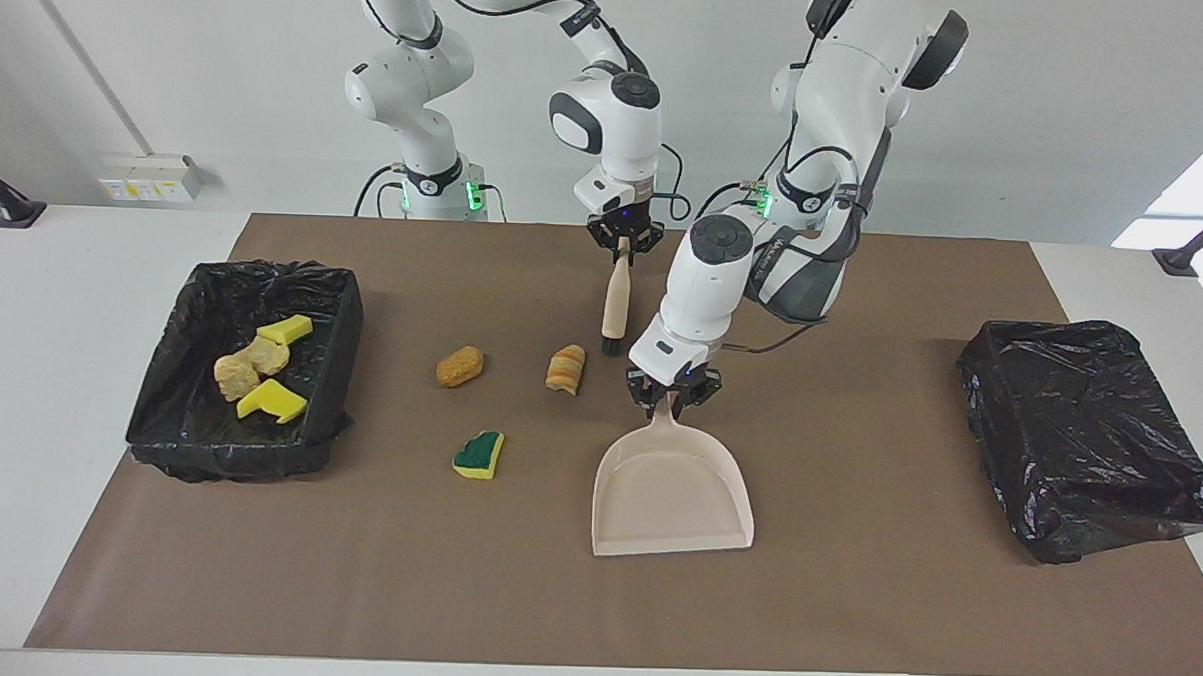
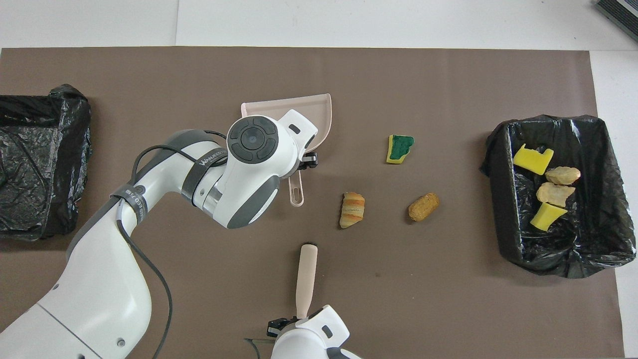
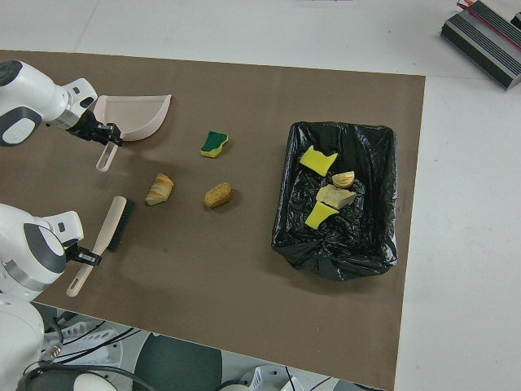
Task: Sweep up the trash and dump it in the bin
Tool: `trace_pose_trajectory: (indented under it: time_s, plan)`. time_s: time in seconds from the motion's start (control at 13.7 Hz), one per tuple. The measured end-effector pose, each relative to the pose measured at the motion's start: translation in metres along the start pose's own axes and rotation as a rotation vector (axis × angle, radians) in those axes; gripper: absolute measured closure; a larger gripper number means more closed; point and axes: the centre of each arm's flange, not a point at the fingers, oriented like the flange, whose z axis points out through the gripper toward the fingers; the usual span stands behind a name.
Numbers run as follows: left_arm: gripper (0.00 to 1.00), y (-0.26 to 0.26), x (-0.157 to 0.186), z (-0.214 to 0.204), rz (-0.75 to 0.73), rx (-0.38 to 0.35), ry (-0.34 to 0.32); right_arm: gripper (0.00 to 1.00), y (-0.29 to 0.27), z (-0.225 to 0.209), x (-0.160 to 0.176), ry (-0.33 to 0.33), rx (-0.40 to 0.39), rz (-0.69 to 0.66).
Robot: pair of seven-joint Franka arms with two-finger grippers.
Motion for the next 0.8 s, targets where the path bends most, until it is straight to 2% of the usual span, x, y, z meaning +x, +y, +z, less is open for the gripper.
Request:
trace_pose_trajectory:
  time_s: [0.22,0.44,0.66,0.8]
  plan:
    - [0.69,-0.018,0.002,-0.01,0.161,0.057,-0.058,0.74,0.042,-0.021,0.034,-0.033,-0.048,-0.068]
    - [0.69,-0.054,-0.002,-0.043,0.45,0.138,-0.186,0.74,0.087,-0.047,0.068,-0.042,-0.053,-0.131]
    - [0.69,-0.089,-0.007,-0.073,0.726,0.159,-0.303,0.74,0.128,-0.069,0.104,-0.047,-0.047,-0.183]
    - [0.69,-0.105,-0.013,-0.083,0.875,0.152,-0.377,0.74,0.154,-0.069,0.123,-0.037,-0.07,-0.211]
